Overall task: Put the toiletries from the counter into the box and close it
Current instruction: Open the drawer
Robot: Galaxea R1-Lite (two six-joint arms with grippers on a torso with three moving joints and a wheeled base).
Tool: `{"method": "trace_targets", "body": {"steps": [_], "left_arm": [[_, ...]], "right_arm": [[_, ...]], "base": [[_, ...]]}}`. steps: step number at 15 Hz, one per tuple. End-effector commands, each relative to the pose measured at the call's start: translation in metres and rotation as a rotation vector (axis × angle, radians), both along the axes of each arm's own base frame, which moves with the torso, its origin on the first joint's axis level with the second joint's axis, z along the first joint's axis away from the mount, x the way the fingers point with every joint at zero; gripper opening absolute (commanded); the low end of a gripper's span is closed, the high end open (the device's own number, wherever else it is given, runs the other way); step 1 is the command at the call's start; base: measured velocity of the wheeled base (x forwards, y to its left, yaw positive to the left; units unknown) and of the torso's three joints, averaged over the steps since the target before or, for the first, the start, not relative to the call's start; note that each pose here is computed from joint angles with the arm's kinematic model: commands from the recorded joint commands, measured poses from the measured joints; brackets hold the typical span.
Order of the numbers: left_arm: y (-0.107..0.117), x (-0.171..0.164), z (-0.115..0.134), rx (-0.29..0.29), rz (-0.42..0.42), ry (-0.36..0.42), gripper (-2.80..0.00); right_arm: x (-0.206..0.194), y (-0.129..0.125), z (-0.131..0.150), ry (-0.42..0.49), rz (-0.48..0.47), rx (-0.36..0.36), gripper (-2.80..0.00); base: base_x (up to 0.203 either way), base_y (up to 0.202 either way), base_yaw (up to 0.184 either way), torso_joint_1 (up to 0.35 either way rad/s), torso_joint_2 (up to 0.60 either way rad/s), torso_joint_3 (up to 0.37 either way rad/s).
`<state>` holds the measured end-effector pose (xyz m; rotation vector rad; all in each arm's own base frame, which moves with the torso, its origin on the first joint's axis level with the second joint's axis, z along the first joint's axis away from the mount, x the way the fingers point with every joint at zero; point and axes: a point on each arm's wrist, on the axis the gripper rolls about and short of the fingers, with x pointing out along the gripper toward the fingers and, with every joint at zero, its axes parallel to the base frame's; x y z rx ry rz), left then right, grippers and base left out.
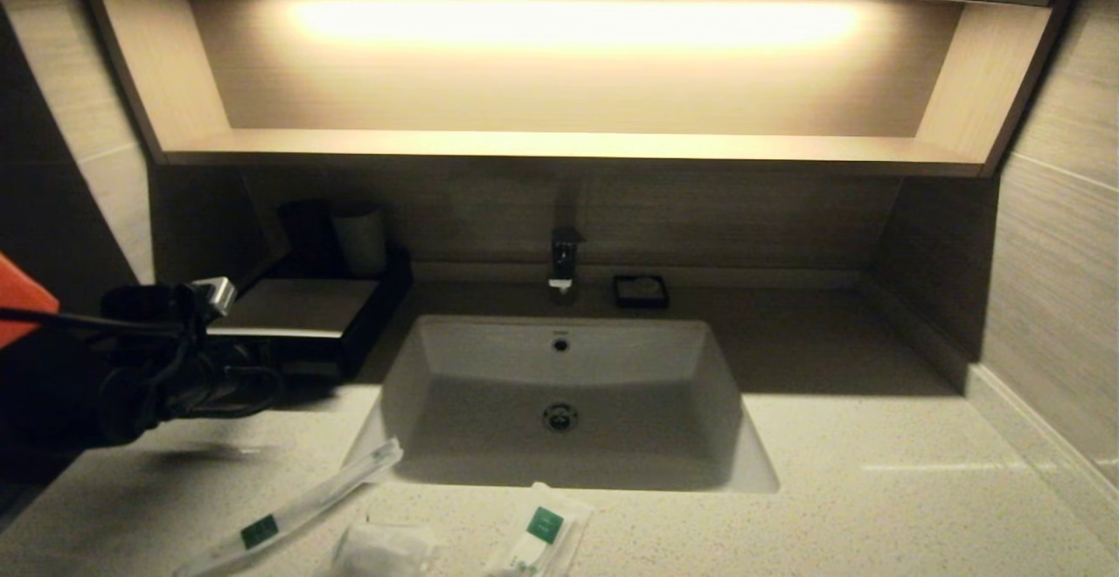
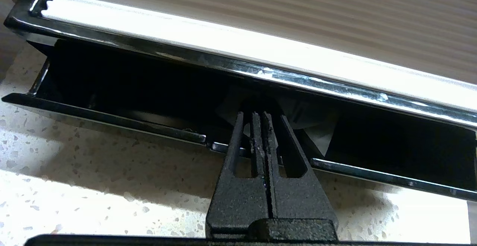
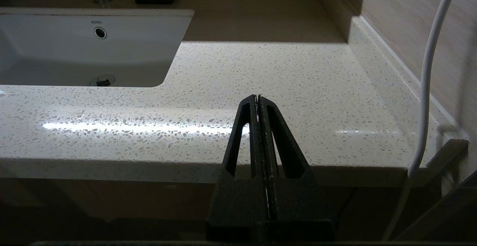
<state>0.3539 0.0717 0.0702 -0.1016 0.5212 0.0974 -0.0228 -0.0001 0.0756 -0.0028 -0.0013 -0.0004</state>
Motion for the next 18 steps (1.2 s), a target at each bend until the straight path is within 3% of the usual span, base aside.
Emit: {"method": "trace_targets", "body": {"steps": [1,18], "left_arm": [[0.0000,-0.0006,0.0006,0.000,0.001,0.001,-2.80],[-0.0025,-0.0100,0.0018,0.000,-0.013,0.114,-2.80]], "right_arm": [[0.0001,0.0000,-0.0004,0.001,0.000,0.000,-2.80],[0.0001,0.0000,-0.0004,0.001,-0.001,0.000,-2.80]], "base": [[0.000,0.000,0.000,0.000,0.00,0.000],[0.000,0.000,0.000,0.000,0.00,0.000]]}}
